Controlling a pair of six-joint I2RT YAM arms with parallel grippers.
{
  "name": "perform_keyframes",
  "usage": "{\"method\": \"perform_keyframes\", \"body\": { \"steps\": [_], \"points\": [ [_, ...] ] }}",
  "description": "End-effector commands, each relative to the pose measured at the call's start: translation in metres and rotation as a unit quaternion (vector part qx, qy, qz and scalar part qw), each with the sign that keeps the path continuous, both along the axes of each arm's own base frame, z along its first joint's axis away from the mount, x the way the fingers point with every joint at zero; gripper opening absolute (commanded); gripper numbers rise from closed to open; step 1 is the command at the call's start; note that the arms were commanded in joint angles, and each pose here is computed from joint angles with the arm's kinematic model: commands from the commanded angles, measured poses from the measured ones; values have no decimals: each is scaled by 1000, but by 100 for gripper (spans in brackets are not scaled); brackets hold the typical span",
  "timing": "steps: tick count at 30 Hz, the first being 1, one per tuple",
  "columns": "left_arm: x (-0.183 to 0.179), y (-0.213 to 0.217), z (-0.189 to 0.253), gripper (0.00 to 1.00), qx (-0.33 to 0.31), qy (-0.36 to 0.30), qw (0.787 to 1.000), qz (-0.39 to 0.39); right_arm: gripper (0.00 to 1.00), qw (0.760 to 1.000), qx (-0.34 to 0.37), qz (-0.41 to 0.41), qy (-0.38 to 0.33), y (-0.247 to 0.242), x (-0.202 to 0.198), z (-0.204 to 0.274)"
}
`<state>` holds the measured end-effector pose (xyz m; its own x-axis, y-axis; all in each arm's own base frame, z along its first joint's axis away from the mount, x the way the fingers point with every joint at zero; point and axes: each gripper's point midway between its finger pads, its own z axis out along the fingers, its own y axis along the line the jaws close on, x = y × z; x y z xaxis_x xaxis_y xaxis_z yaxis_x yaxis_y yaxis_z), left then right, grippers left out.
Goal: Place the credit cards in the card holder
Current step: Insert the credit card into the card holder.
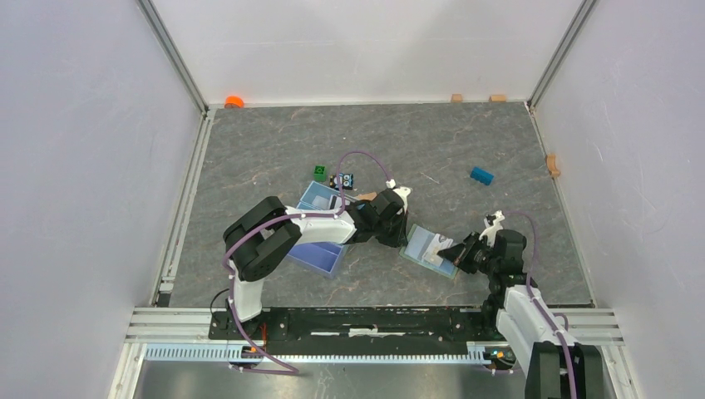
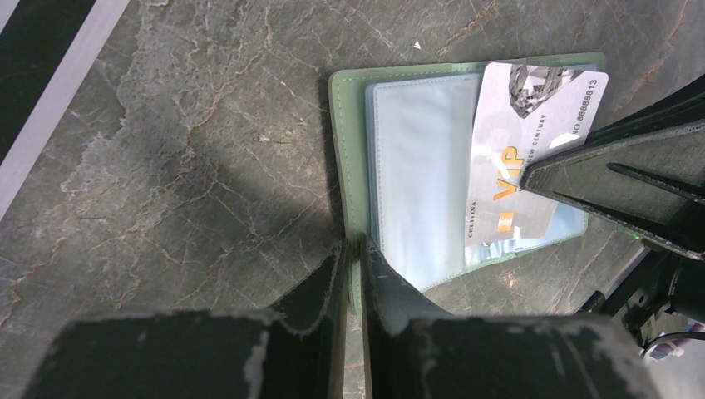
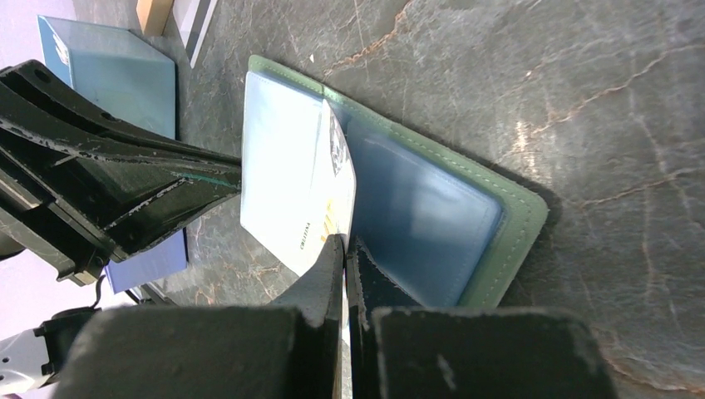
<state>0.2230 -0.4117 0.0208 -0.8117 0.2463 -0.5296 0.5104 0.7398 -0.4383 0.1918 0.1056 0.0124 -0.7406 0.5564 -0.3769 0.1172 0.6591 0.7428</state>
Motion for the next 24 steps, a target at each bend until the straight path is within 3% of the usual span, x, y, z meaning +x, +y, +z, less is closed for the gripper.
{"method": "perform_keyframes", "body": {
  "steps": [1,24],
  "points": [
    [-11,-5,-13,14,8,13,999,-30,0,997,-32,-3,75,-4,-29,-35],
    [-13,-5,1,12,-5,-3,999,-49,0,991,-59,-16,121,-11,-44,-49]
  ]
}}
